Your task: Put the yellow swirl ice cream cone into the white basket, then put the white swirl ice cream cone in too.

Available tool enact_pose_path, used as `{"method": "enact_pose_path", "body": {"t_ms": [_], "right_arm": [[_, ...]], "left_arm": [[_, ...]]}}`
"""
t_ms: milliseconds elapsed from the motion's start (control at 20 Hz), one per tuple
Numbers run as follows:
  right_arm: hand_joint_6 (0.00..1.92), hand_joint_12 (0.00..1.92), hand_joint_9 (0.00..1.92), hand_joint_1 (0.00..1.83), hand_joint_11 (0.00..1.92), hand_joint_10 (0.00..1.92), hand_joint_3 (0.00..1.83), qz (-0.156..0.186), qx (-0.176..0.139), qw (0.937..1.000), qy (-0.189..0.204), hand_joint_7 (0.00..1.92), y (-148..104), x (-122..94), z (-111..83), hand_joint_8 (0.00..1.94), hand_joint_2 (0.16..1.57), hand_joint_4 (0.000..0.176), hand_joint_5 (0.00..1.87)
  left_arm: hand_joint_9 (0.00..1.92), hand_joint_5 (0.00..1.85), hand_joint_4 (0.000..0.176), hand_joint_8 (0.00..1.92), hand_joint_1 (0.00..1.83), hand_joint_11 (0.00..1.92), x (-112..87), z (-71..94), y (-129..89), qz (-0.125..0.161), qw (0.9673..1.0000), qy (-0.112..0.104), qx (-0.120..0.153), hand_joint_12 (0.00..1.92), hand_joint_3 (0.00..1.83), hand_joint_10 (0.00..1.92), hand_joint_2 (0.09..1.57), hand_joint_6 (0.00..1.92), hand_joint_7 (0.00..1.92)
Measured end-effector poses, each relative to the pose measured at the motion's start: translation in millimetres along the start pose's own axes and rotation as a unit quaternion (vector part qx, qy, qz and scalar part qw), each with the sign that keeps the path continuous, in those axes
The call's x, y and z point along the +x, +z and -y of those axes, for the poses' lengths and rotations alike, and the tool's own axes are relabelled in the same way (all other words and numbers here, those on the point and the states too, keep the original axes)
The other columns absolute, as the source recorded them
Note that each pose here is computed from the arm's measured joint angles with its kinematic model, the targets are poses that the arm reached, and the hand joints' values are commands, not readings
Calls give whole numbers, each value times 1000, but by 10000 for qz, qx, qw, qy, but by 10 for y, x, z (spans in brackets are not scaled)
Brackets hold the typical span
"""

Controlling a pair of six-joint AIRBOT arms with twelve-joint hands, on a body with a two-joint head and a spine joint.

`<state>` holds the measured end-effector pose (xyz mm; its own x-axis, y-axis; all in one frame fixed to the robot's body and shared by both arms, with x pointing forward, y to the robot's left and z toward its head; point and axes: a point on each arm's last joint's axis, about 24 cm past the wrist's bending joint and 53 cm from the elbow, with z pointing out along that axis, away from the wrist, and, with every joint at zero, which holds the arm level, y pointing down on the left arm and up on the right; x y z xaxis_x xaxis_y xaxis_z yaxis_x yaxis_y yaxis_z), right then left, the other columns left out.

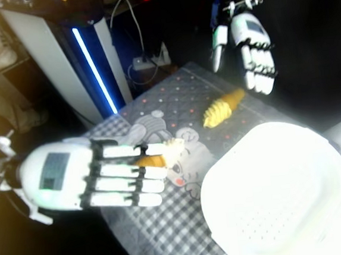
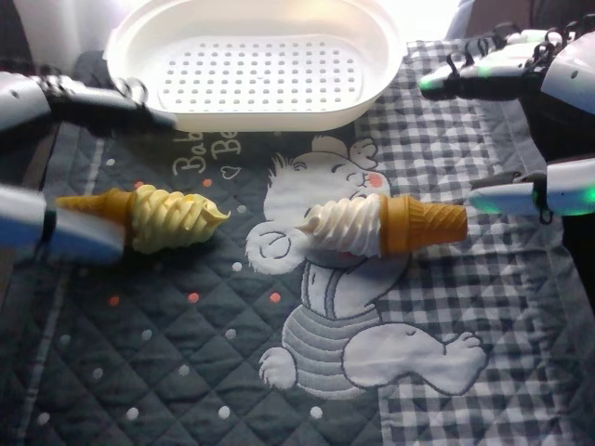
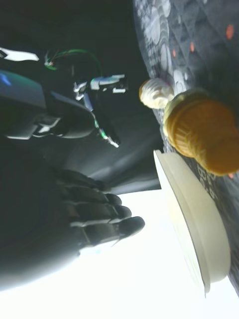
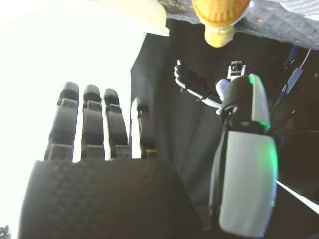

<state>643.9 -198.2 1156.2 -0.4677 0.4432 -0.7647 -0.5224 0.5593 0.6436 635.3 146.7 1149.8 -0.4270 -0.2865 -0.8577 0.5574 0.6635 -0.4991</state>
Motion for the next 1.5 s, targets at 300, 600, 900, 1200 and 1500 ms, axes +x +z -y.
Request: {"method": "enact_pose_path", "body": {"t_ms": [300, 600, 900, 1200, 1500], "right_arm": [[0, 377, 482, 754, 359, 5, 0, 4, 30, 10000, 0, 454, -2, -8, 17, 1, 1052, 0, 440], [4, 383, 512, 799, 389, 11, 0, 2, 29, 10000, -2, 480, 4, -2, 22, 5, 1058, 0, 455], [5, 382, 501, 776, 352, 0, 5, -20, 17, 10000, -2, 480, 13, 19, 22, 1, 1079, 0, 469], [3, 513, 473, 787, 233, 4, 0, -26, 11, 10000, -10, 473, 15, 22, 22, 4, 1087, 0, 454], [0, 553, 506, 762, 305, 7, 1, -19, 19, 10000, -10, 482, 14, 12, 33, 0, 1088, 0, 460]], "left_arm": [[622, 431, 58, 2, 810, 305, 235, -71, 177, -541, 9975, 425, -164, 767, 5, 5, 743, 2, 556], [527, 396, 89, 0, 819, 232, 411, -252, 428, -888, 9916, 804, -482, 728, 12, 0, 788, 1, 470], [670, 512, 45, 6, 822, 296, 501, -379, 589, -1118, 9841, 1139, -775, 872, 0, 16, 772, 5, 590], [920, 1273, 0, 991, 1254, 725, 462, -395, 586, -1069, 9848, 1124, -785, 1507, 3, 1034, 1042, 258, 1033], [955, 1156, 0, 1133, 1263, 707, 235, -433, 573, -836, 9873, 1028, -872, 1189, 0, 625, 1084, 496, 998]]}}
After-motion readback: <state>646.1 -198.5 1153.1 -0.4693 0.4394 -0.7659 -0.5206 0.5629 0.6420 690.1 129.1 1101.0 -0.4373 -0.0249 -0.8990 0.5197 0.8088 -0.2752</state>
